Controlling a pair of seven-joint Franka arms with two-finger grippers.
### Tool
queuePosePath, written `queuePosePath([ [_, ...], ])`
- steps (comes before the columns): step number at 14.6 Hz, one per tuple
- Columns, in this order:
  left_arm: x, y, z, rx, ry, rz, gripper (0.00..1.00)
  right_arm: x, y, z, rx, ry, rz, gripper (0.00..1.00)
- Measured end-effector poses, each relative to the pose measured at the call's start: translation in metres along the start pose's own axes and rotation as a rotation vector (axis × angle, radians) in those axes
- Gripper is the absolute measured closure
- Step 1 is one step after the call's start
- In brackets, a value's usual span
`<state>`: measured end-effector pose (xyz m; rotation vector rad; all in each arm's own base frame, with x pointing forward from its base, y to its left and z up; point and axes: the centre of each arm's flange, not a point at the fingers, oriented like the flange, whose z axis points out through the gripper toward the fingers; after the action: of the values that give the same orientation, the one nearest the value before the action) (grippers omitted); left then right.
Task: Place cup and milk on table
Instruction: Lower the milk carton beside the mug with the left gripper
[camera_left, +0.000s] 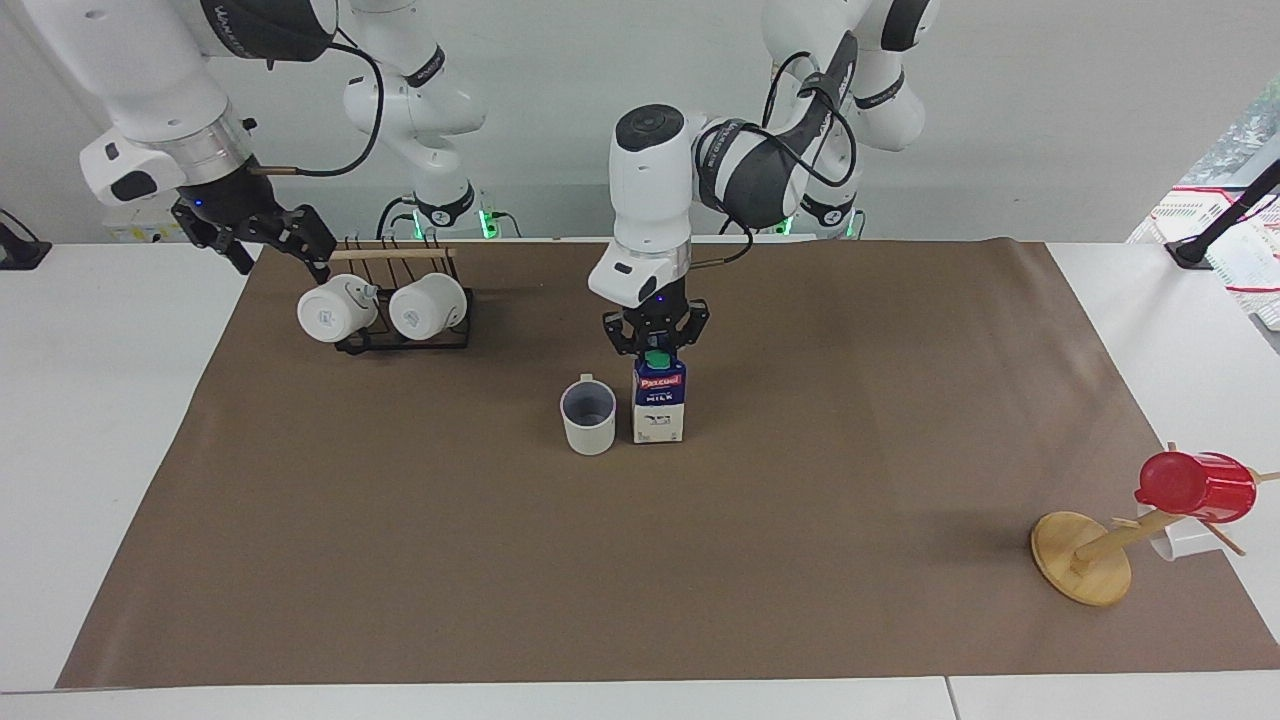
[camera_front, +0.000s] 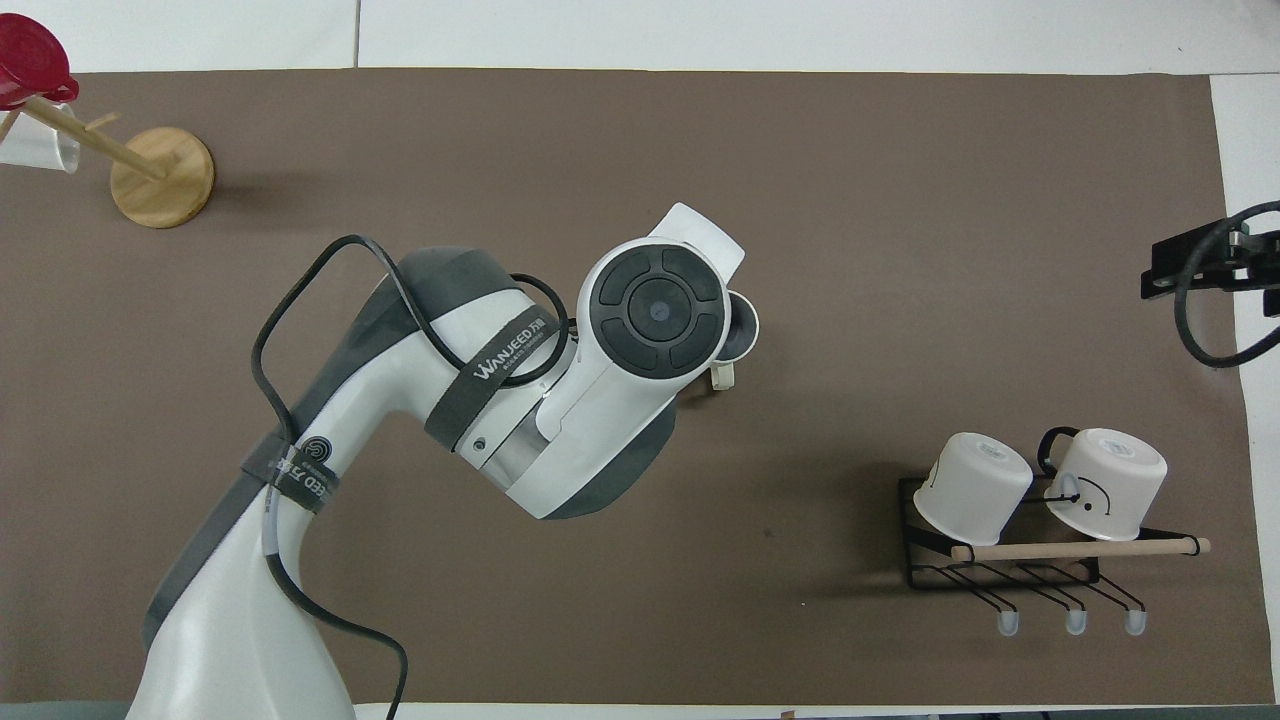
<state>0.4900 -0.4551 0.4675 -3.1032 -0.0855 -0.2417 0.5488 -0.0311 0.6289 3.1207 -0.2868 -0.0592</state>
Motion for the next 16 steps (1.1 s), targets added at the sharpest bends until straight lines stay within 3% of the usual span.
queuePosePath([
  [16,0.0050,-0.0024,0.0007,-0.014,0.013,-0.031,0.59,0.0010,0.0048,0.0003,-0.008,0.002,-0.068,0.00],
])
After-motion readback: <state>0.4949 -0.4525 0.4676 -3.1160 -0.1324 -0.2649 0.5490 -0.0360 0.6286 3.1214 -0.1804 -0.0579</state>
